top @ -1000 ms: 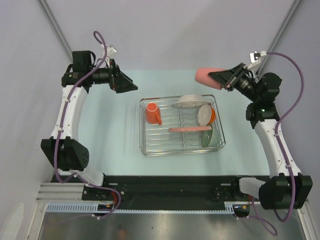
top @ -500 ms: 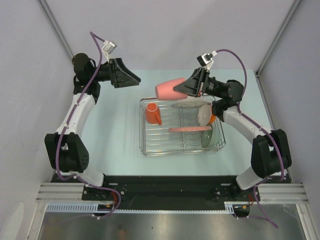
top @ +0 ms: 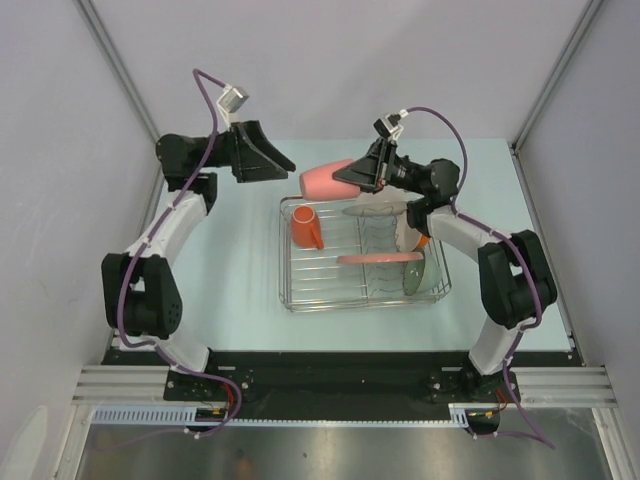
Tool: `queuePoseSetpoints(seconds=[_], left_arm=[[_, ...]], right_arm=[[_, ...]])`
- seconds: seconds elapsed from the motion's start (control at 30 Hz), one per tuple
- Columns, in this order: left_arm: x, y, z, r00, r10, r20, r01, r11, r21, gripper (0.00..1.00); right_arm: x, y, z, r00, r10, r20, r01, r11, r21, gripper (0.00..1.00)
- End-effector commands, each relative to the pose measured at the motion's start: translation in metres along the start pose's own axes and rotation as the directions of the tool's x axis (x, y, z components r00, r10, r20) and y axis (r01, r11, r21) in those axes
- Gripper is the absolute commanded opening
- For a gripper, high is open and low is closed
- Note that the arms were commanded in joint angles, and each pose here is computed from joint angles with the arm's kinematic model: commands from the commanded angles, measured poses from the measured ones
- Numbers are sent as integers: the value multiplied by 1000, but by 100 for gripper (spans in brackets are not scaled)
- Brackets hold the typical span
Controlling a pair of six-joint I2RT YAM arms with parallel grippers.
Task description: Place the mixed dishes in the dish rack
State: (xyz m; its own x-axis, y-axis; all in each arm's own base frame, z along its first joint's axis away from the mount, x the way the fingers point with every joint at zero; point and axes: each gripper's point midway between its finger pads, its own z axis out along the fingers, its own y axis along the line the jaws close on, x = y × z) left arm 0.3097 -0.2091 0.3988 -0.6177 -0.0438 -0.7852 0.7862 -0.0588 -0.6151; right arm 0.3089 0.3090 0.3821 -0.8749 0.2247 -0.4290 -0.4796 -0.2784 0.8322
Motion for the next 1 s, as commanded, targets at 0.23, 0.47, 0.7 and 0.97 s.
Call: queuePoseSetpoints(seconds=[0.23,0.47,0.7,0.97], left_arm=[[9,48,14,996,-76,53,85,974,-209,100],[15,52,21,999,-12,31,18,979,-201,100],[26,45,23,999,-37,19,40,985,-167,100],[24,47,26,999,-22,26,26,987,-161,100]], right_arm=[[-5,23,23,995,-102,-7,100,988,-117,0],[-13,12,31,996,-93,15,94,987,-127,0],[-21,6,35,995,-88,39,93,985,-148,0],[-16,1,52,998,-69,16,71,983,-172,0]])
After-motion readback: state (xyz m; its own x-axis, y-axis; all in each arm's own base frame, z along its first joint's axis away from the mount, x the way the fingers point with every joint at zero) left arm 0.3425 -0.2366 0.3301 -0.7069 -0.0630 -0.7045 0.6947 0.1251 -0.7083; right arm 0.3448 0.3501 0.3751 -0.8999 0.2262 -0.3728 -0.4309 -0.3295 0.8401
